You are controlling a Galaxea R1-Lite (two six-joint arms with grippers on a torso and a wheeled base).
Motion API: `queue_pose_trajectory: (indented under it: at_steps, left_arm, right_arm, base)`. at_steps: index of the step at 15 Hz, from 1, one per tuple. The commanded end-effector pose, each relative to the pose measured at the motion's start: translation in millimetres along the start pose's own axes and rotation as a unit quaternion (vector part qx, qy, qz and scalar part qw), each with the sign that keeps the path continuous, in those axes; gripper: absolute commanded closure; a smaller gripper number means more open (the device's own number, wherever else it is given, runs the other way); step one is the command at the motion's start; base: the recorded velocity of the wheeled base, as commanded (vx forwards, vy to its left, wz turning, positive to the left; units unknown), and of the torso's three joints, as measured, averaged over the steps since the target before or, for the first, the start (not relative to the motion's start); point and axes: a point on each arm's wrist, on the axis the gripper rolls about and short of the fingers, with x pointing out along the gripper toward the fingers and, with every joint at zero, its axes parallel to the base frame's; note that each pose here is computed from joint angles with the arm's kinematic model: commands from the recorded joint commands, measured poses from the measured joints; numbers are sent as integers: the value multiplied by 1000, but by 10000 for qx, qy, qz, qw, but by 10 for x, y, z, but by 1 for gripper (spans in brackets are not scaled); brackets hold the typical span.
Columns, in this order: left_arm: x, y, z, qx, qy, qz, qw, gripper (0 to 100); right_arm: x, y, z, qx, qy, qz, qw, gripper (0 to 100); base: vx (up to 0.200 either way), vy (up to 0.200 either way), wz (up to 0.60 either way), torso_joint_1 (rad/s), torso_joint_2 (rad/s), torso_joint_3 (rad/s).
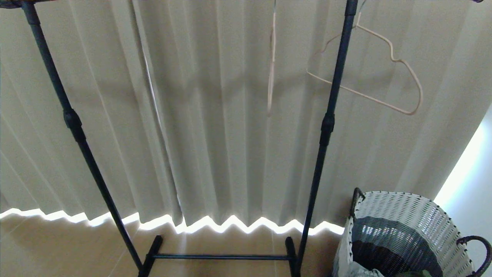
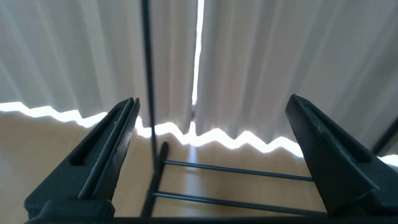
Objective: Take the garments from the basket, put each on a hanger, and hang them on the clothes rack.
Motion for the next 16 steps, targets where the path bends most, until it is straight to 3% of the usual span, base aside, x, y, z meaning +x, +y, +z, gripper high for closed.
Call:
queue_pose_trajectory:
  at_steps: [1,6,8,9,10,12,14,16]
  left_arm:
    - [0,0,0,-3,1,3,10000,0]
    - [0,0,0,-3,1,3,10000,0]
    - [0,0,0,-3,1,3,10000,0]
    - [0,0,0,5,1,3,10000,0]
    - [0,0,0,5,1,3,10000,0]
    - [0,0,0,5,1,3,10000,0]
    - [0,0,0,5,1,3,10000,0]
    - [0,0,0,5,1,3,10000,0]
  right_arm:
    - [0,0,4,22,-23,4,10000,0]
    - [-3,9,6,-34,-8,219,9998,0]
    - [-26,19,52,-307,-62,493,9983,0]
    - [-42,17,102,-662,95,541,9963,0]
    - [-40,16,114,-721,167,562,9957,0]
    - [69,17,152,-1294,882,894,9836,0]
    - [232,42,192,-1864,1652,1214,9608,0]
    - [452,86,236,-2344,2475,1433,9291,0]
  base:
    - [0,0,0,0,0,0]
    - [0,0,0,0,0,0]
    - [0,0,0,0,0,0]
    - [-200,0,0,2,2,-2]
    - [-200,0,0,2,2,7]
    - [-200,0,0,2,2,5]
    - [-100,0,0,6,1,1]
    - [0,0,0,0,0,0]
